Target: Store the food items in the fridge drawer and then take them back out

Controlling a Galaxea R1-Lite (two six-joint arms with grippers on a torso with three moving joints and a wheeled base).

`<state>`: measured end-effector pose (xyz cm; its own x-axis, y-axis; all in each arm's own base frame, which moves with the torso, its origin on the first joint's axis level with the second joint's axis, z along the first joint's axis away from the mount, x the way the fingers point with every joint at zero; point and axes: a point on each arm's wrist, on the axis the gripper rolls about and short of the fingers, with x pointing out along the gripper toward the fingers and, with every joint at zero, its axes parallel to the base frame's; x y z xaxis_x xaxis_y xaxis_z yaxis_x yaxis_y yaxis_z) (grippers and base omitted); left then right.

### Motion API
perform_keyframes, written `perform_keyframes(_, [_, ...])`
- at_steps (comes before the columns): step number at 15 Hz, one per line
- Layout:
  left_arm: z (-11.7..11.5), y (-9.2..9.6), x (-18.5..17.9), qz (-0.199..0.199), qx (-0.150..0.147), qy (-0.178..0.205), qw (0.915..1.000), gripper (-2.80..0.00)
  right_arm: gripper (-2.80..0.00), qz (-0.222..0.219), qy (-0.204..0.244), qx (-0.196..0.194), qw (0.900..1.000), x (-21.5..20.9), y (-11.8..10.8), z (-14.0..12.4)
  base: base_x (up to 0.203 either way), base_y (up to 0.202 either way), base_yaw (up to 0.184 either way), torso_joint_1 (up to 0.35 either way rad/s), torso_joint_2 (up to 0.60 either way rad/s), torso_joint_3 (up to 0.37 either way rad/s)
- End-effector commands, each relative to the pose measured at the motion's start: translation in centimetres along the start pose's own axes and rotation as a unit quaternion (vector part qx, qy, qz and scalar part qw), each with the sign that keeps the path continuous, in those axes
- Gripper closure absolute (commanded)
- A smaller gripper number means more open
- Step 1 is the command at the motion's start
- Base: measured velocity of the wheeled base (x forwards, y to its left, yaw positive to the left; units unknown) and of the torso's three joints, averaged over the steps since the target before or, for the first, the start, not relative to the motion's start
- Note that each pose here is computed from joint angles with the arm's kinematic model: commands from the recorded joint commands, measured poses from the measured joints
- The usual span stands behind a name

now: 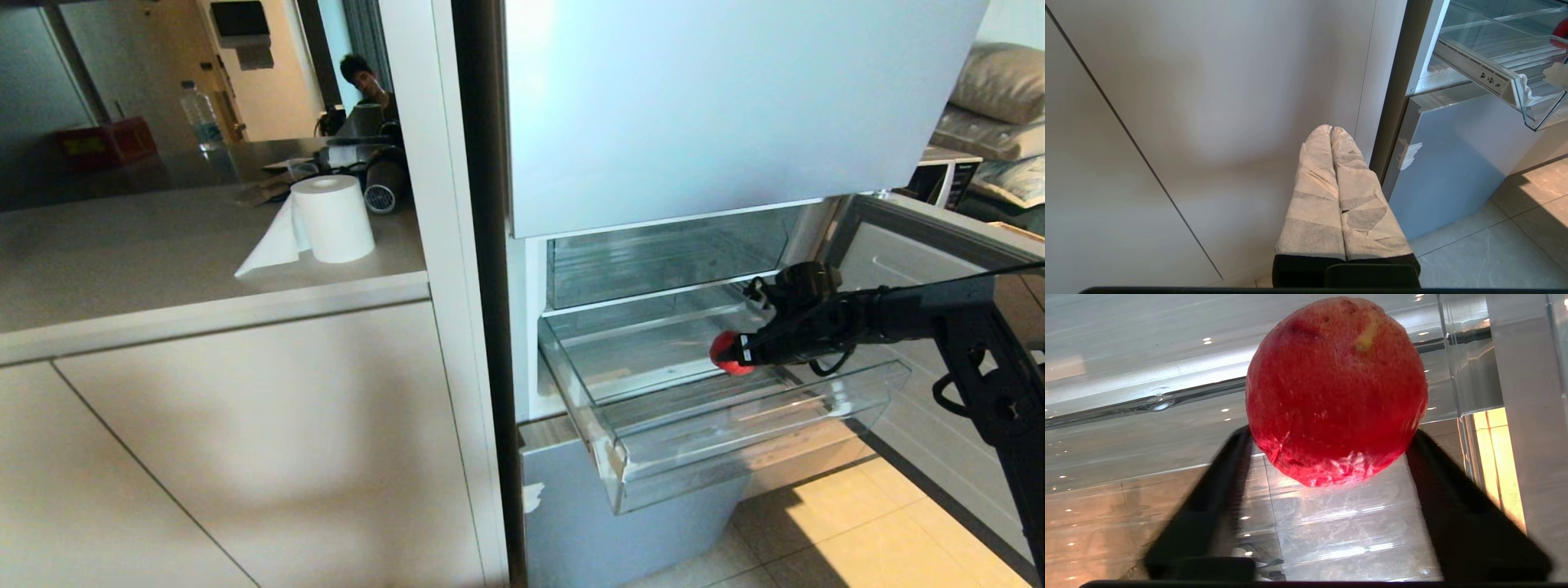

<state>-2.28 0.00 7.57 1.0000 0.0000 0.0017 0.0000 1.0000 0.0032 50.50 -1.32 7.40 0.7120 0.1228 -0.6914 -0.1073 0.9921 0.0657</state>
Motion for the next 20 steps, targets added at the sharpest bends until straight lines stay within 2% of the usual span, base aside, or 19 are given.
perform_keyframes(1, [0.0,0.0,0.0,0.000,0.000,0.000,1.0000,0.00,0.00,0.001,0.000,0.000,1.000,0.0,0.0,0.0,0.000,0.000,0.000,0.000,0.00,0.000])
perform_keyframes(5, [0.0,0.0,0.0,0.000,0.000,0.000,1.0000,0.00,0.00,0.000,-0.009,-0.002,1.000,-0.8,0.1,0.6,0.000,0.000,0.000,0.000,0.00,0.000])
perform_keyframes(9, [0.0,0.0,0.0,0.000,0.000,0.002,1.0000,0.00,0.00,-0.003,-0.042,-0.006,0.999,-5.3,0.5,3.1,0.000,0.000,0.000,0.000,0.00,0.000])
perform_keyframes(13, [0.0,0.0,0.0,0.000,0.000,0.001,1.0000,0.00,0.00,-0.004,-0.047,-0.008,0.999,-9.2,1.1,3.6,0.000,0.000,0.000,0.000,0.00,0.000])
perform_keyframes(16, [0.0,0.0,0.0,0.000,0.000,0.001,1.0000,0.00,0.00,-0.005,-0.075,-0.012,0.997,-14.2,1.8,4.3,0.000,0.000,0.000,0.000,0.00,0.000])
perform_keyframes(20, [0.0,0.0,0.0,0.000,0.000,0.000,1.0000,0.00,0.00,-0.003,-0.132,-0.024,0.991,-24.5,3.8,3.7,0.000,0.000,0.000,0.000,0.00,0.000])
